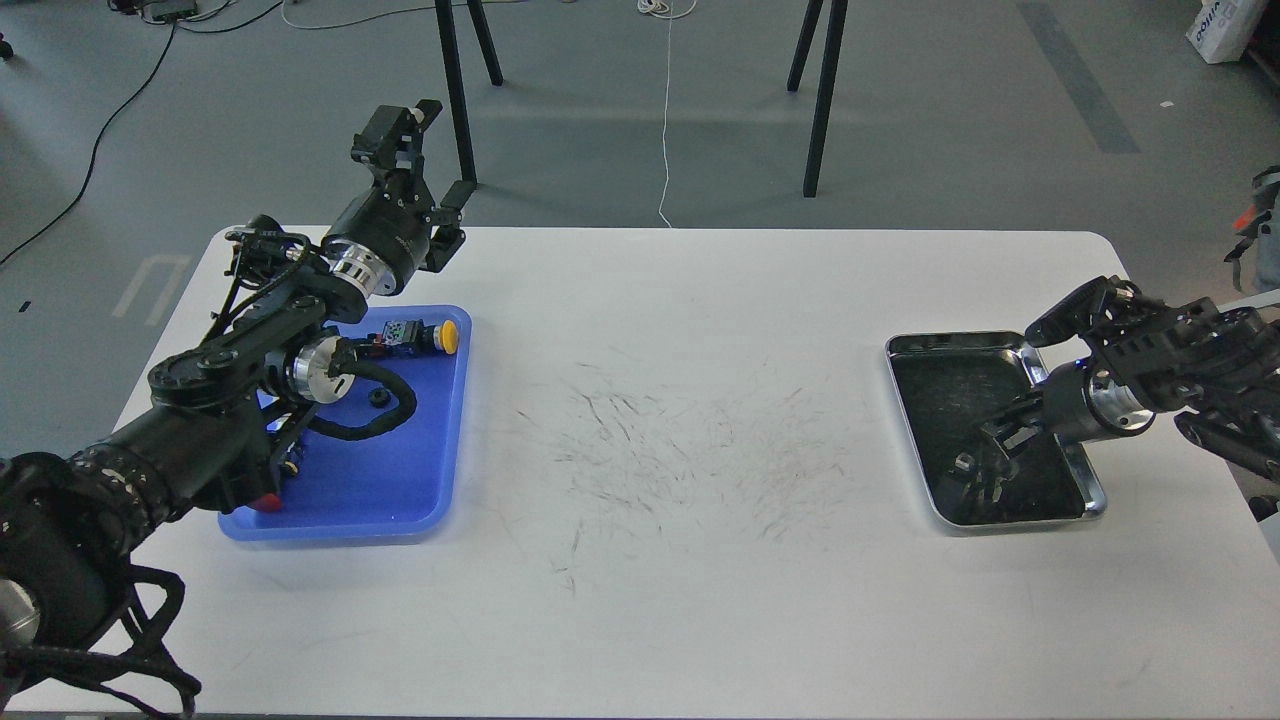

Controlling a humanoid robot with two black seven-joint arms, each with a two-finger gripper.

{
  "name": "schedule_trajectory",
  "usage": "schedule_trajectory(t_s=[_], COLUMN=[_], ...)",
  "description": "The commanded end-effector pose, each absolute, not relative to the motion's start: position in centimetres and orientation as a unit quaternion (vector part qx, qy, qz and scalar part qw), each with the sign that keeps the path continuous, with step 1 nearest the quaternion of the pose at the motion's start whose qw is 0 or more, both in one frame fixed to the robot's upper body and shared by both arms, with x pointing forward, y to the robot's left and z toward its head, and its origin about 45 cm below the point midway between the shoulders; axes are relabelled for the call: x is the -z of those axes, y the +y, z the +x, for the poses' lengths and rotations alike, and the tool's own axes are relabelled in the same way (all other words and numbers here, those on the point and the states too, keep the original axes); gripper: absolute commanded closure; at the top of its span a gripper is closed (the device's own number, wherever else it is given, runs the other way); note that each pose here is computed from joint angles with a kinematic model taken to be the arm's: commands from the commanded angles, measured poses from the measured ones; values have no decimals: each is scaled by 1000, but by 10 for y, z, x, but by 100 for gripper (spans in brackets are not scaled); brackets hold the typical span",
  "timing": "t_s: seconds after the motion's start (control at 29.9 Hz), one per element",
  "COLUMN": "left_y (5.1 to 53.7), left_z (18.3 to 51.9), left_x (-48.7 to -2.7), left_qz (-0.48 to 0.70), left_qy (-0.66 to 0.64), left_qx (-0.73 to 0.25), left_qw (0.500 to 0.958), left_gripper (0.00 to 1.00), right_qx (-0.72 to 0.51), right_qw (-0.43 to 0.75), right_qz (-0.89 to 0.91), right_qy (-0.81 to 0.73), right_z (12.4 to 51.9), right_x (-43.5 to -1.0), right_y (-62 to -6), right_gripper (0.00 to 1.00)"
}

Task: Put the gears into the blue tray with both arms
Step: 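Lower the right gripper into the metal tray and grasp a black gear, then carry the gear with the right gripper toward the table center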

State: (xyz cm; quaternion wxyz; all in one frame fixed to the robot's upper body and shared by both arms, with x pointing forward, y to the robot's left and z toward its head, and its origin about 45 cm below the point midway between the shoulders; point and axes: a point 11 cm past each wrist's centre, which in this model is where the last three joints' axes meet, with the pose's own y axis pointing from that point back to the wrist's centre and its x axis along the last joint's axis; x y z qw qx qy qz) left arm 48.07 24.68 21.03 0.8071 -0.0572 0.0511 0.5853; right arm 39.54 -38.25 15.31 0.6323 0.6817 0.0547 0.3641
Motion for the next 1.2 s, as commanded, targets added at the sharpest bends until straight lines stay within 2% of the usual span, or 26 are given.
schedule_trajectory(t_s=[0.0, 0.33, 0.5, 1.17], left_y=[245, 246, 246, 247], left_z=[480, 481, 481, 479], left_x=[-209, -210, -210, -208], left_qz=[-57, -57, -58, -56], left_qy=[52, 52, 52, 54], left_qx=[-585, -585, -585, -585], left_qw=[807, 807, 808, 808], left_gripper=[0, 0, 0, 0], right_qx=[-370, -382, -356, -252], right_qw=[625, 603, 555, 403], right_qz=[687, 700, 747, 872], right_qy=[33, -18, -84, -118], right_z=[402, 416, 421, 393], right_x=[-161, -181, -187, -176], right_y=[-380, -373, -354, -260], right_gripper=[77, 78, 78, 80])
